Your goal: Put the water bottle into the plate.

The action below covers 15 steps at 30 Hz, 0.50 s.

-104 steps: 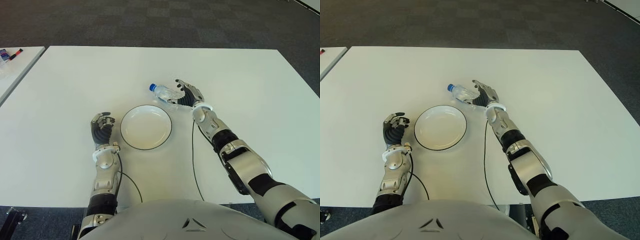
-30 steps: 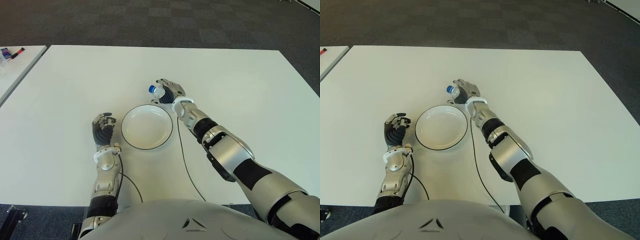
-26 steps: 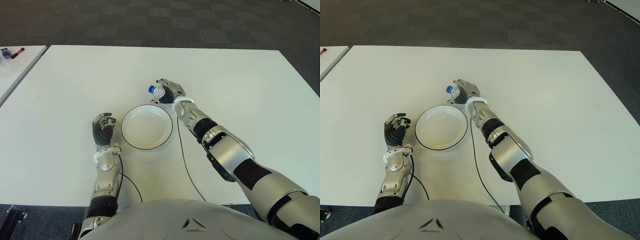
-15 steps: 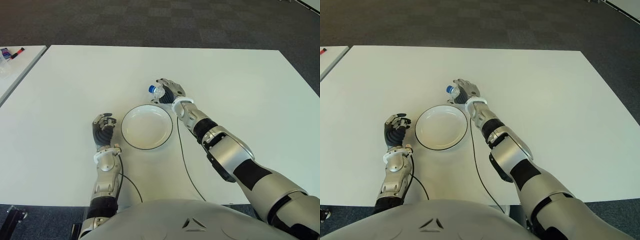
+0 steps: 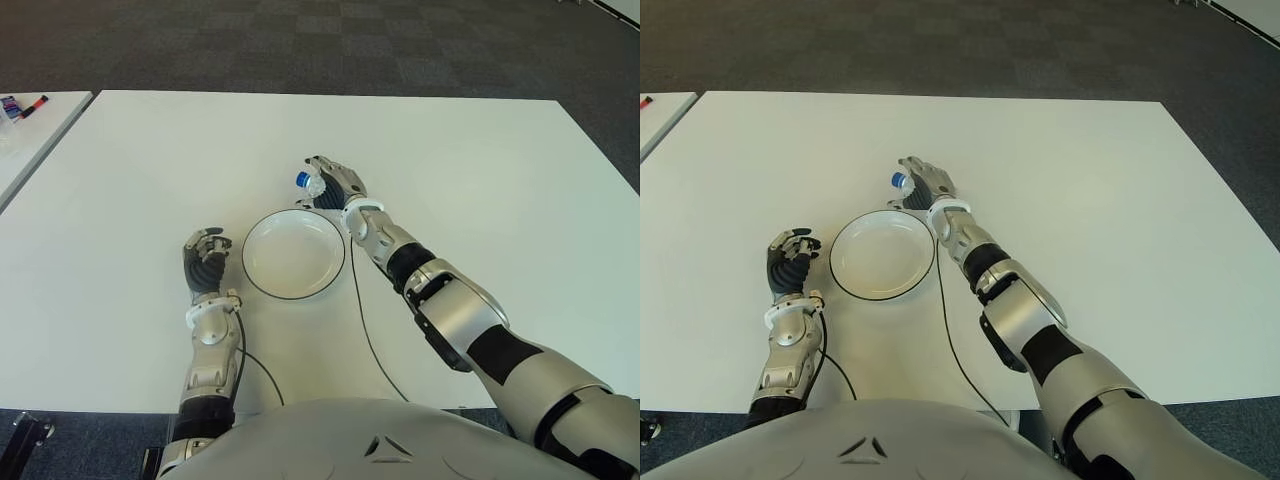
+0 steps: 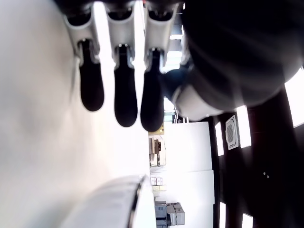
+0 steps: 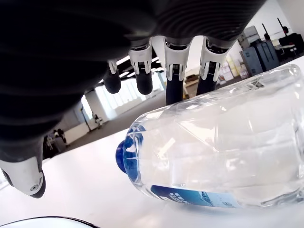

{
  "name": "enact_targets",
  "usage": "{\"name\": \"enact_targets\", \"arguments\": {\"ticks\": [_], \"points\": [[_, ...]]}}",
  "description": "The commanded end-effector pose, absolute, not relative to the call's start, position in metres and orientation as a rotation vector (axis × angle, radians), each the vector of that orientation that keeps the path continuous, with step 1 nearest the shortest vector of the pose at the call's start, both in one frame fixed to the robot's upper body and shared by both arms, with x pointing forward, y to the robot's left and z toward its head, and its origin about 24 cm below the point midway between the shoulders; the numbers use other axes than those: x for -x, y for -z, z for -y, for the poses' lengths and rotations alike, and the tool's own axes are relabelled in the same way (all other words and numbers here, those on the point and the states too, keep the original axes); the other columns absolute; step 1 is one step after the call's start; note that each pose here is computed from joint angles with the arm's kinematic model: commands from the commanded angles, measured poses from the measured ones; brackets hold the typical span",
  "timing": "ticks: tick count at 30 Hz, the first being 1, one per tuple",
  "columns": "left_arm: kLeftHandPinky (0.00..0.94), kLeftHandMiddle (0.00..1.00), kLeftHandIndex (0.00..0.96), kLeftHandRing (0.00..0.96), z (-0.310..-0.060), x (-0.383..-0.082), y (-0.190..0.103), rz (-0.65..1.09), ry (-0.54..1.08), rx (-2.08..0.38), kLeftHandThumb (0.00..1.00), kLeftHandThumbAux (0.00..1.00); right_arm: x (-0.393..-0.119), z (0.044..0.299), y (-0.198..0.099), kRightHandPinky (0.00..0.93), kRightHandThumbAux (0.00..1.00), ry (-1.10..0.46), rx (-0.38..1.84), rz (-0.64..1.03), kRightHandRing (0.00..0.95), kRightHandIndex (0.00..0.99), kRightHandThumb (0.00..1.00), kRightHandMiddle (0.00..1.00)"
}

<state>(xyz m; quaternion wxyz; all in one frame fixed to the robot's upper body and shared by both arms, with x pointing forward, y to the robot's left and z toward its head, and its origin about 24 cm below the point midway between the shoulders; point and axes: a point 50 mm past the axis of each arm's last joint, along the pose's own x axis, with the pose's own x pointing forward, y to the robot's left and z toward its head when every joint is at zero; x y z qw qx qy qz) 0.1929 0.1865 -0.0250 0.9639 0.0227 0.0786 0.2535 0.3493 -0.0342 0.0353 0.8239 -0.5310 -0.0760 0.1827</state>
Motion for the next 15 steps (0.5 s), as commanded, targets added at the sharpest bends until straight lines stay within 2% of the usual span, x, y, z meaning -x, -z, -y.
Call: {"name": "enact_targets", "arguments": {"ticks": [1,15], "points": [[0.474,0.549,0.426,0.515,-0.1806,-0.1851,0.0324,-0.218,-0.529,-0.009,0.691,0.723,-0.3428,0.0346,-0.0289,0.244,0.560,-0.399,1.097,0.168,0.159,0.000,0.278,0.089],[0.496,0.554,0.425,0.519,-0.1833,-0.1827,0.0321,-0.221,-0.539,0.009,0.691,0.722,-0.3365,0.0347,-0.0300,0.319,0.568,-0.392,1.038,0.213,0.205,0.000,0.296,0.117]]}}
